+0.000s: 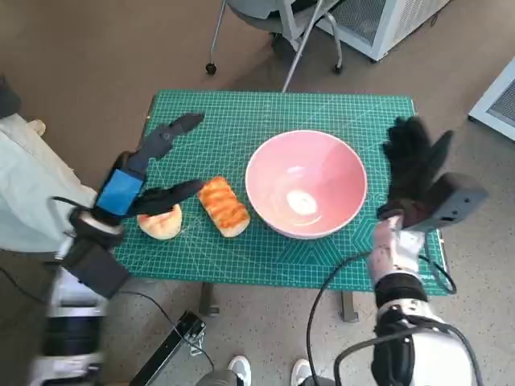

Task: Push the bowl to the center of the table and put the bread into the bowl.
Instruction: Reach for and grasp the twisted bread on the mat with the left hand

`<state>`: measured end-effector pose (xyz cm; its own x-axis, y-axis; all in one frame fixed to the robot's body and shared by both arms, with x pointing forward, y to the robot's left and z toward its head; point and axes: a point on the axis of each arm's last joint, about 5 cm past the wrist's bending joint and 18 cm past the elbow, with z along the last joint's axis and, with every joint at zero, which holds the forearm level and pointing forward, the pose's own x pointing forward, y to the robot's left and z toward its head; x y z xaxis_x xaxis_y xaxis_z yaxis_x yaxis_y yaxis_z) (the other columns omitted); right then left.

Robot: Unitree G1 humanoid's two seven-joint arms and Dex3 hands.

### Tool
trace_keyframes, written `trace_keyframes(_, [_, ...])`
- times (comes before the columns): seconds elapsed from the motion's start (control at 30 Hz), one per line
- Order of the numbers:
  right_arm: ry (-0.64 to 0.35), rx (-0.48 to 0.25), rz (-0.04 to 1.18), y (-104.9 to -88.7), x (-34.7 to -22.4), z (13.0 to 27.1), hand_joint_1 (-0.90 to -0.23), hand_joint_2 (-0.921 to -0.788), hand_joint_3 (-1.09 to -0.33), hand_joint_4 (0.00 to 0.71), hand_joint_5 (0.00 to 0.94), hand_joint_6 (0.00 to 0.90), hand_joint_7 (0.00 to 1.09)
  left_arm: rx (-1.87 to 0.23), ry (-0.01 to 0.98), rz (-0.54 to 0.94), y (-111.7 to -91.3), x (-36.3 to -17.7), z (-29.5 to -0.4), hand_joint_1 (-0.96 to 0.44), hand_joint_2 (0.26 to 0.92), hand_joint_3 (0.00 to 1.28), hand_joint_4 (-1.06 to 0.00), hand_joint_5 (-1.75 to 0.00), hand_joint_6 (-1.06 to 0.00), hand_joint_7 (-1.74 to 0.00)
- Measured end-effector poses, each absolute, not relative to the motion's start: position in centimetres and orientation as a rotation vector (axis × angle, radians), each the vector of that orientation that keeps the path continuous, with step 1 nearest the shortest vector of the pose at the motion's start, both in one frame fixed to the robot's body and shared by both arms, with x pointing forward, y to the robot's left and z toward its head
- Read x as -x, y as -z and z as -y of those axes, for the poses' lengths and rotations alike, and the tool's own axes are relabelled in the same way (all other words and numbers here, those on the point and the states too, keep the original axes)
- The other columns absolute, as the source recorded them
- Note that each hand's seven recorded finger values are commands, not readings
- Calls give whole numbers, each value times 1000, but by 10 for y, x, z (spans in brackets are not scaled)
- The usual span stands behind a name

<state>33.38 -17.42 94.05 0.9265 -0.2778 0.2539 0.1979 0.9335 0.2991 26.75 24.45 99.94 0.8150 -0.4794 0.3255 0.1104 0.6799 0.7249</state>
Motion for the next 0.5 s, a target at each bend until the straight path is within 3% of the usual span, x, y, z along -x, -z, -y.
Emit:
trace_keyframes(0.3, [40,-44,661,-973,-333,179,-566,-921,-767,357,28,144,725,-940,547,352,-1010,-289,-250,-290,866,8,-455,-7,-414,-282])
trace_keyframes(0.5, [-104,58,889,-994,-330,181,-524,-921,-763,361,20,132,753,-1080,662,267,-1018,-305,-242,-225,806,1,-460,-2,-492,-196])
